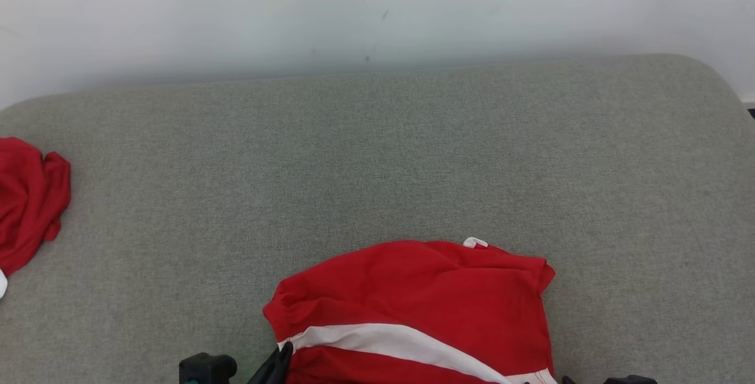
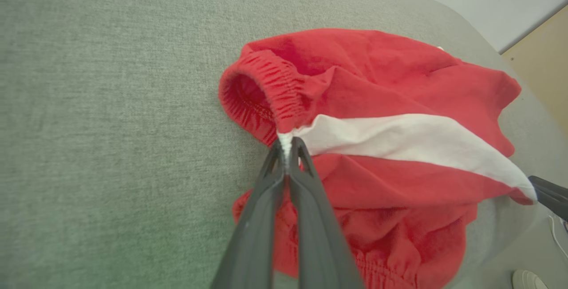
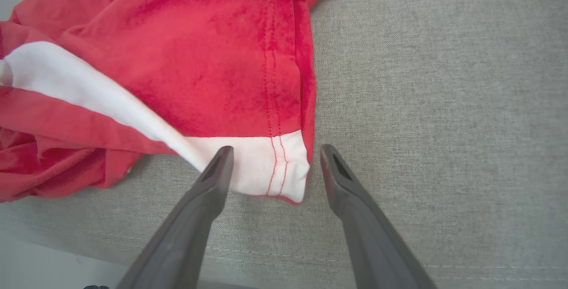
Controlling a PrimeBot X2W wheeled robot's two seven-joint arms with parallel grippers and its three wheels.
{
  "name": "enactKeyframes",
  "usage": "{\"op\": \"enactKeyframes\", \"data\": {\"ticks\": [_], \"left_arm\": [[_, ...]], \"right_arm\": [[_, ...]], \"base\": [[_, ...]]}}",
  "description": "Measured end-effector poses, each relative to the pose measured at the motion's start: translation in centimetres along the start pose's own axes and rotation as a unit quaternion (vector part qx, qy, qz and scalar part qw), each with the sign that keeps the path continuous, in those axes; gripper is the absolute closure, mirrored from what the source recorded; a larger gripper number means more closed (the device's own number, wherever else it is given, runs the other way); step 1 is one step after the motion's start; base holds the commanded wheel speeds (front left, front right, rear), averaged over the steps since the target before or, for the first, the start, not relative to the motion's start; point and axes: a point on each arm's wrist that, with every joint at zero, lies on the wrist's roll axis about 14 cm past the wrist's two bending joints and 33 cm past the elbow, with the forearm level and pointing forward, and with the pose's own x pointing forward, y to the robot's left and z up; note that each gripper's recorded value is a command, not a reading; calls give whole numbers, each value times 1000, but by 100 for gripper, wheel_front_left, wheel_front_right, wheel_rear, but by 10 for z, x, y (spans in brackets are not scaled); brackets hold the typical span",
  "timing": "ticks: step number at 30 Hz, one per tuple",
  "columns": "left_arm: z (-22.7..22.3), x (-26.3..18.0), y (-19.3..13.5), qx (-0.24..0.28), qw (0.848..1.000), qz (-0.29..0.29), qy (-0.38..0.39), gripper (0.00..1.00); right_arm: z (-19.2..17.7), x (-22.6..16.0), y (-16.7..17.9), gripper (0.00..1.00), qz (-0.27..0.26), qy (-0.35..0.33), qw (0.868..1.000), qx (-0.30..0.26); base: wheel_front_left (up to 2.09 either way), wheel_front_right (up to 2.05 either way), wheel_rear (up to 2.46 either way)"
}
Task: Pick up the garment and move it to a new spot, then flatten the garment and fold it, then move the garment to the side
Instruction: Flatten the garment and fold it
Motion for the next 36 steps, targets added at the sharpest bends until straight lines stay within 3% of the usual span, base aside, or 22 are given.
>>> {"op": "enactKeyframes", "data": {"ticks": [18,20,21,23,24,29,36], "left_arm": [[-1,0,5,2,1000,5,1,100],[-1,0,5,3,1000,5,2,100],[-1,0,5,2,1000,5,2,100],[-1,1,5,2,1000,4,2,100],[-2,1,5,1,1000,4,2,100],[-2,1,4,-6,1000,3,0,100],[40,3,0,-32,996,-3,-88,100]], "right_arm": [[-14,-1,11,1,15,47,999,15],[-15,-1,14,24,19,49,998,19],[-14,-1,15,48,20,48,998,19],[-13,-1,16,76,21,49,998,20],[-13,0,17,100,23,49,998,22],[4,4,22,100,32,17,999,22],[52,6,22,100,36,-79,996,28]], "base": [[0,0,0],[0,0,0],[0,0,0],[0,0,0],[0,0,0],[0,0,0],[0,0,0]]}}
